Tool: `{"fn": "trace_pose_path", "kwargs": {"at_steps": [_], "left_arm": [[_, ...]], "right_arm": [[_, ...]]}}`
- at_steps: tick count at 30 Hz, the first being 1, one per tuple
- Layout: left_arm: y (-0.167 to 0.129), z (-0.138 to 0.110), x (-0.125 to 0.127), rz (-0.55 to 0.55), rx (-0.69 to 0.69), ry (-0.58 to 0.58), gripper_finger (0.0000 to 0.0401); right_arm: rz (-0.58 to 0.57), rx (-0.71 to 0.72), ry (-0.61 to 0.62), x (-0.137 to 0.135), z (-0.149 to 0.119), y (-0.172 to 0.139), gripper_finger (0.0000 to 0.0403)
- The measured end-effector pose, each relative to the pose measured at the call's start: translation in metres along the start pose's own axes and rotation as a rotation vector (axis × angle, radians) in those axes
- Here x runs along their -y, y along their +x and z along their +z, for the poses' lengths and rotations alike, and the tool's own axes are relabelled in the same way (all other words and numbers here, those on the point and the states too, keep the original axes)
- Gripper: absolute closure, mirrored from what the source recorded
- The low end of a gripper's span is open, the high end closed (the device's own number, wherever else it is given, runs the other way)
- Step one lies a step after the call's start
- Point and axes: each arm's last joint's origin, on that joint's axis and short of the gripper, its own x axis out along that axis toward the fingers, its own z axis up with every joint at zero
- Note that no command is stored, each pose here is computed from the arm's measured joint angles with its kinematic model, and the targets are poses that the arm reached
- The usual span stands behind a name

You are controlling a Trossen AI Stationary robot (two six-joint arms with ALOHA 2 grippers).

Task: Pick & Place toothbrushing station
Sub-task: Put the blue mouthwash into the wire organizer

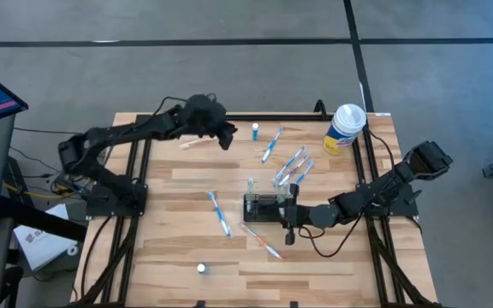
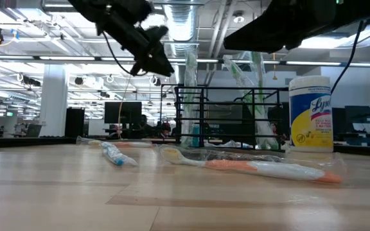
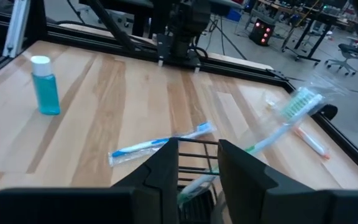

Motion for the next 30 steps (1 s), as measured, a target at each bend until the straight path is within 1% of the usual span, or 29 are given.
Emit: {"fn": "trace_pose_path", "kwargs": {"at_steps": [6,12,18,21,26,30], "left_arm": [[0.032,0.027,-0.013,0.050,-0.137,0.045,0.0317],[0.060,0.064,-0.029,0.094,-0.232,0.057,0.0317],[0.092,0.091,-0.044,0.084,-0.333,0.048,0.0317],[0.108,0.096,-0.048,0.083,-0.381,0.061,0.0317],[0.123,0.101,-0.046,0.010,-0.402,0.070,0.0317],[0.134,0.090,-0.047,-0.007,-0.465,0.108,0.0317]], "right_arm": [[-0.005,-0.013,-0.013,0.002,-0.001,0.001,0.0300],[-0.031,-0.020,-0.007,0.009,-0.002,0.005,0.0300],[-0.040,-0.028,-0.008,0.011,-0.003,0.006,0.0300],[-0.038,-0.043,-0.018,0.011,-0.005,0.006,0.0300],[-0.036,-0.073,0.012,0.010,-0.008,0.006,0.0300],[-0.036,-0.072,0.021,0.010,-0.008,0.006,0.0300]]}}
